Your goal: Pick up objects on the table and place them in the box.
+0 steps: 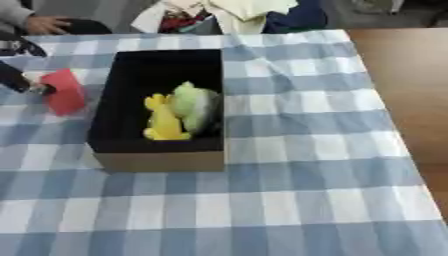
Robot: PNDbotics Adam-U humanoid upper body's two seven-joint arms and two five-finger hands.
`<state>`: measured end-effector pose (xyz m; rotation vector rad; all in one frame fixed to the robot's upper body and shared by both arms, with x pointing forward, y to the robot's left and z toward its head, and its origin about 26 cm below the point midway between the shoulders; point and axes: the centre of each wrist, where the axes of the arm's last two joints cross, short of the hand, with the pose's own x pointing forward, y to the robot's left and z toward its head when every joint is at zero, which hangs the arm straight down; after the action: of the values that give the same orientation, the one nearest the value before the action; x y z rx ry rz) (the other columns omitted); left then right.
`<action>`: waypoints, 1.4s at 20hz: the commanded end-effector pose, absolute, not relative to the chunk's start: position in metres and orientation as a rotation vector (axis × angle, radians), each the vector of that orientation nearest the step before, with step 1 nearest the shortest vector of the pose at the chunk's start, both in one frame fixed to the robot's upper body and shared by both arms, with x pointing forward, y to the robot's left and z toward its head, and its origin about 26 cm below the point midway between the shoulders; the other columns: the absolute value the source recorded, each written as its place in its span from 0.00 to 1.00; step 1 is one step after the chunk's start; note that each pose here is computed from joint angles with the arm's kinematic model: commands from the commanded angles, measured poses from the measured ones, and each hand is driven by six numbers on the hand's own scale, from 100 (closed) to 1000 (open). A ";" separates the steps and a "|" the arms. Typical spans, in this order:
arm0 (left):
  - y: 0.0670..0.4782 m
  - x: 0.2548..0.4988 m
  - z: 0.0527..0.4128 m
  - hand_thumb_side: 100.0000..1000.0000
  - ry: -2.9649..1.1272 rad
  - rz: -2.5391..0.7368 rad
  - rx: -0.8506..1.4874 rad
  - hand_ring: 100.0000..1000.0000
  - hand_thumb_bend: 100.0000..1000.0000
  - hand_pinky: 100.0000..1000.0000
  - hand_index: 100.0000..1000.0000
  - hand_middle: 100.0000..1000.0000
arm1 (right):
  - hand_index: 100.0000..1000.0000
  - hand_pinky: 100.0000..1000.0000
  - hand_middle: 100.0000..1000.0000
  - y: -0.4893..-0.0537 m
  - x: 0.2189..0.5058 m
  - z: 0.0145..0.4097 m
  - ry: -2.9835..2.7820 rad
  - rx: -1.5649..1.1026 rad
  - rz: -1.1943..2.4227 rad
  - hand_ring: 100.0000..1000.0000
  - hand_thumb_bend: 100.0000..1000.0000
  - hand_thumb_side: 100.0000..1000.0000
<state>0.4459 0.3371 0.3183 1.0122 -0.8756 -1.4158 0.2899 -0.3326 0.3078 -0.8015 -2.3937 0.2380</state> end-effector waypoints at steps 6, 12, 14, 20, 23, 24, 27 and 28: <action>0.344 0.449 0.326 0.54 -0.843 -1.388 1.046 1.00 0.49 0.98 1.00 0.96 | 0.83 0.92 0.85 -0.331 0.285 0.318 -2.425 -0.821 0.251 0.89 0.13 0.97; 0.344 0.452 0.324 0.54 -0.822 -1.366 1.051 1.00 0.49 0.98 1.00 0.94 | 0.83 0.92 0.85 -0.330 0.286 0.319 -2.426 -0.818 0.253 0.89 0.13 0.97; 0.343 0.452 0.322 0.55 -0.821 -1.368 1.048 1.00 0.48 0.98 0.99 0.91 | 0.83 0.92 0.85 -0.330 0.286 0.319 -2.426 -0.818 0.253 0.89 0.12 0.97; 0.338 0.452 0.324 0.55 -0.855 -1.371 1.034 0.96 0.37 0.96 0.94 0.80 | 0.83 0.92 0.85 -0.330 0.286 0.319 -2.427 -0.816 0.249 0.89 0.12 0.97; 0.336 0.452 0.325 0.55 -0.874 -1.371 1.029 0.93 0.28 0.95 0.91 0.76 | 0.83 0.92 0.85 -0.330 0.286 0.319 -2.427 -0.816 0.248 0.89 0.12 0.97; 0.336 0.452 0.326 0.55 -0.881 -1.371 1.027 0.92 0.26 0.95 0.90 0.74 | 0.83 0.92 0.85 -0.330 0.286 0.319 -2.427 -0.815 0.247 0.89 0.12 0.97; 0.335 0.451 0.328 0.52 -0.894 -1.370 1.025 0.90 0.16 0.94 0.88 0.71 | 0.83 0.92 0.85 -0.330 0.286 0.318 -2.426 -0.814 0.246 0.89 0.12 0.97; 0.334 0.450 0.329 0.51 -0.899 -1.370 1.026 0.89 0.12 0.94 0.87 0.69 | 0.83 0.92 0.85 -0.330 0.286 0.318 -2.426 -0.814 0.246 0.89 0.12 0.97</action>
<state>0.4560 0.3312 0.3071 0.9824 -0.8592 -1.3938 0.2907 -0.3305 0.3084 -0.7908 -2.3964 0.2361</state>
